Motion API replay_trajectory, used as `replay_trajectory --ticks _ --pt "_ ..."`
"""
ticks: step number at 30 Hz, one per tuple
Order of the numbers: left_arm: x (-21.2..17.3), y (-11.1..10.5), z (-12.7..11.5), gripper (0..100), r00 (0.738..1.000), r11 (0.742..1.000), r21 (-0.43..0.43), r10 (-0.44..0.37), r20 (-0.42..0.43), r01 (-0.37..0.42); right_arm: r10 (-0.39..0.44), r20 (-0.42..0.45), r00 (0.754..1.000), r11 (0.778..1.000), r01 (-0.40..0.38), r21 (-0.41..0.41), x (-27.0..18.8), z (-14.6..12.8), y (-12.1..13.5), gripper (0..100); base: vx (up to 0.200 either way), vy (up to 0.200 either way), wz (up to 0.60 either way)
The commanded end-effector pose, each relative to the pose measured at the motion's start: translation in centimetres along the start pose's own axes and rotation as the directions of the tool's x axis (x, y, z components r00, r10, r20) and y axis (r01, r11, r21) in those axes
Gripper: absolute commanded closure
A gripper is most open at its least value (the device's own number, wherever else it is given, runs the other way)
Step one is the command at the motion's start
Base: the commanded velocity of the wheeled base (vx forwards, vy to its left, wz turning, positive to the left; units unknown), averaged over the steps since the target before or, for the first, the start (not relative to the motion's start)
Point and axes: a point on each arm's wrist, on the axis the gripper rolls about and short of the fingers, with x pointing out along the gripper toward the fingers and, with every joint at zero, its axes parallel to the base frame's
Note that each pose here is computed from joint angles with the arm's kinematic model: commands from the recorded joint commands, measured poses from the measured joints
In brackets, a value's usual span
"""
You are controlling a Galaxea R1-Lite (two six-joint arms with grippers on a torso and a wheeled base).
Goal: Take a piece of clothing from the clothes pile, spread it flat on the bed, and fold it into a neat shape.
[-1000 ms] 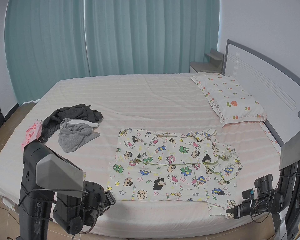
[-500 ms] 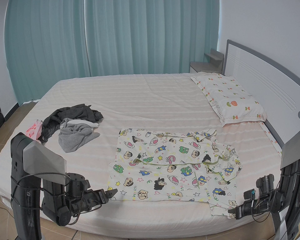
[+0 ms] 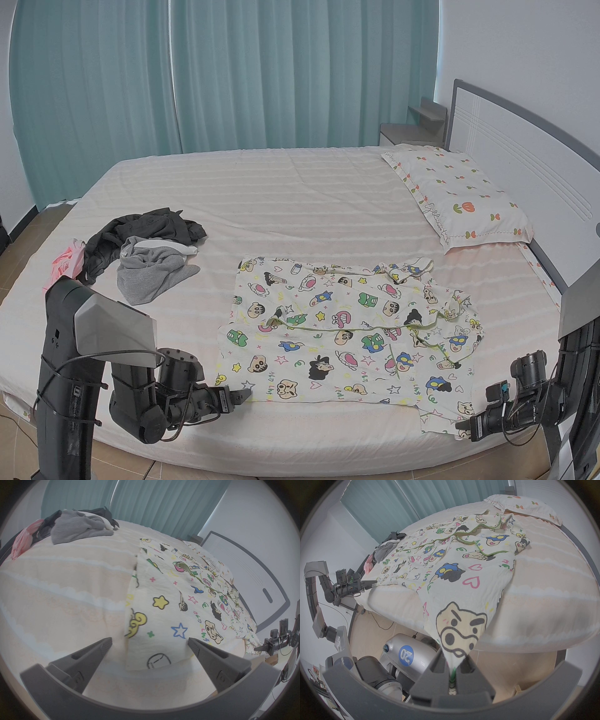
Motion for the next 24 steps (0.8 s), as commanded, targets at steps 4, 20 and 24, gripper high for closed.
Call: replay_trajectory --ticks 4,20,24 --pt "1.4 -1.4 1.1 100 0.999 1.000 0.017 0.023 0.029 -0.024 0.005 -0.041 0.999 1.000 -0.005 -0.012 -0.2 -0.7 0.2 100 0.000 0.000 0.00" --pt "-0.9 -1.6 0.8 100 0.991 0.992 0.024 0.120 0.053 -0.122 0.002 -0.059 0.998 1.000 -0.003 -0.018 -0.3 -0.9 0.2 100 0.000 0.000 0.00" --pt "-2.7 -2.0 0.6 100 0.992 0.993 0.031 0.116 0.048 -0.117 0.002 -0.070 0.998 0.999 -0.005 -0.039 -0.6 -0.9 0.2 100 0.000 0.000 0.00"
